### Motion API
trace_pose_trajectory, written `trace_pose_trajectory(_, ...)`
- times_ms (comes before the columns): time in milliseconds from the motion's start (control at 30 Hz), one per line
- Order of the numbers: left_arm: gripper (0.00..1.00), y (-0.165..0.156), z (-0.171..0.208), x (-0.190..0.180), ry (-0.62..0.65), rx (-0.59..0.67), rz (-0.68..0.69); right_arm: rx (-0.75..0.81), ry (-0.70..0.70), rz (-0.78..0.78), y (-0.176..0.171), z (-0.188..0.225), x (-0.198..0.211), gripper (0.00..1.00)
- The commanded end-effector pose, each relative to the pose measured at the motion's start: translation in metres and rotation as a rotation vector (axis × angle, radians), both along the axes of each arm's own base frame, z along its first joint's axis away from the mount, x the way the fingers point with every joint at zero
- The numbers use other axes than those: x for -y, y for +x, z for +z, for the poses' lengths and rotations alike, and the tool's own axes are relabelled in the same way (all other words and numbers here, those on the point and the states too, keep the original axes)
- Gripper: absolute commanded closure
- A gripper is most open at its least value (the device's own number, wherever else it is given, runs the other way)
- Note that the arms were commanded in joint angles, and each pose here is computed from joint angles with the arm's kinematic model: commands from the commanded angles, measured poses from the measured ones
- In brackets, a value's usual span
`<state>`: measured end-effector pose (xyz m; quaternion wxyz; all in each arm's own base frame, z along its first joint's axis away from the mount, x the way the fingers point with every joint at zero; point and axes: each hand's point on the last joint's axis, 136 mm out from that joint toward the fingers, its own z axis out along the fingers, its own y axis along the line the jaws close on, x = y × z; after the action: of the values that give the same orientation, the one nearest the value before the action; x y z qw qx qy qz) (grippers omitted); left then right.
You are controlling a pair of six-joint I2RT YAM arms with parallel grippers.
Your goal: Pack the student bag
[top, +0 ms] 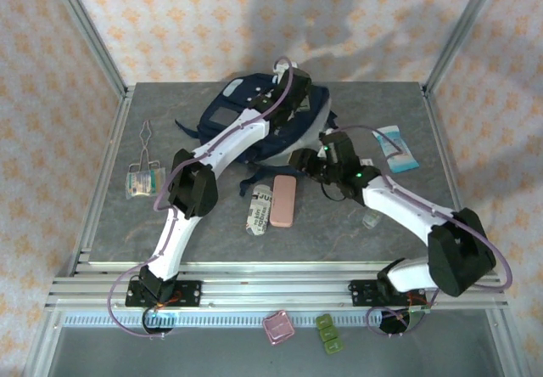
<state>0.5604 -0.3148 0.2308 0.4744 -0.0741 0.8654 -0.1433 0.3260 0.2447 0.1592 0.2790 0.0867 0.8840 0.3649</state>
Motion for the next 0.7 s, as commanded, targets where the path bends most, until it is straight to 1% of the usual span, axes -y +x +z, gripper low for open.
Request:
trace_pose_trajectory(0, 0.45, -0.013, 0.048, -0.014, -0.116, 0.060, 0.014, 0.003, -0.043, 0.018, -0.003, -0.015, -0.005, 0.45)
trace_pose_trajectory(100, 0.35, -0.046, 0.053, -0.052, -0.162, 0.107, 0.029, -0.003, -0.037, 0.035, -0.005, -0.022, -0.012, 0.44)
trace_pose_trajectory(133, 0.34, -0.059, 0.061, -0.069, -0.228, 0.130, 0.043, -0.002, -0.036, 0.043, -0.006, -0.023, -0.014, 0.44)
trace_pose_trajectory(233, 0.29, -0.091, 0.032, -0.124, -0.316, 0.100, 0.104, 0.027, -0.031, 0.071, -0.010, -0.018, -0.023, 0.42)
trace_pose_trajectory(333, 0.23, -0.120, -0.014, -0.162, -0.363, 0.056, 0.155, 0.052, -0.031, 0.083, -0.011, -0.014, -0.028, 0.41)
trace_pose_trajectory(400, 0.22, -0.134, -0.044, -0.177, -0.388, 0.027, 0.188, 0.053, -0.020, 0.090, -0.011, -0.013, -0.031, 0.41)
trace_pose_trajectory(500, 0.21, -0.146, -0.077, -0.191, -0.429, 0.001, 0.237, 0.051, -0.015, 0.101, -0.011, -0.013, -0.037, 0.41)
trace_pose_trajectory(600, 0.20, -0.150, -0.100, -0.196, -0.482, 0.008, 0.253, 0.059, -0.010, 0.105, -0.012, -0.010, -0.040, 0.41)
trace_pose_trajectory(667, 0.20, -0.148, -0.114, -0.197, -0.496, -0.006, 0.266, 0.059, -0.008, 0.102, -0.012, -0.010, -0.039, 0.41)
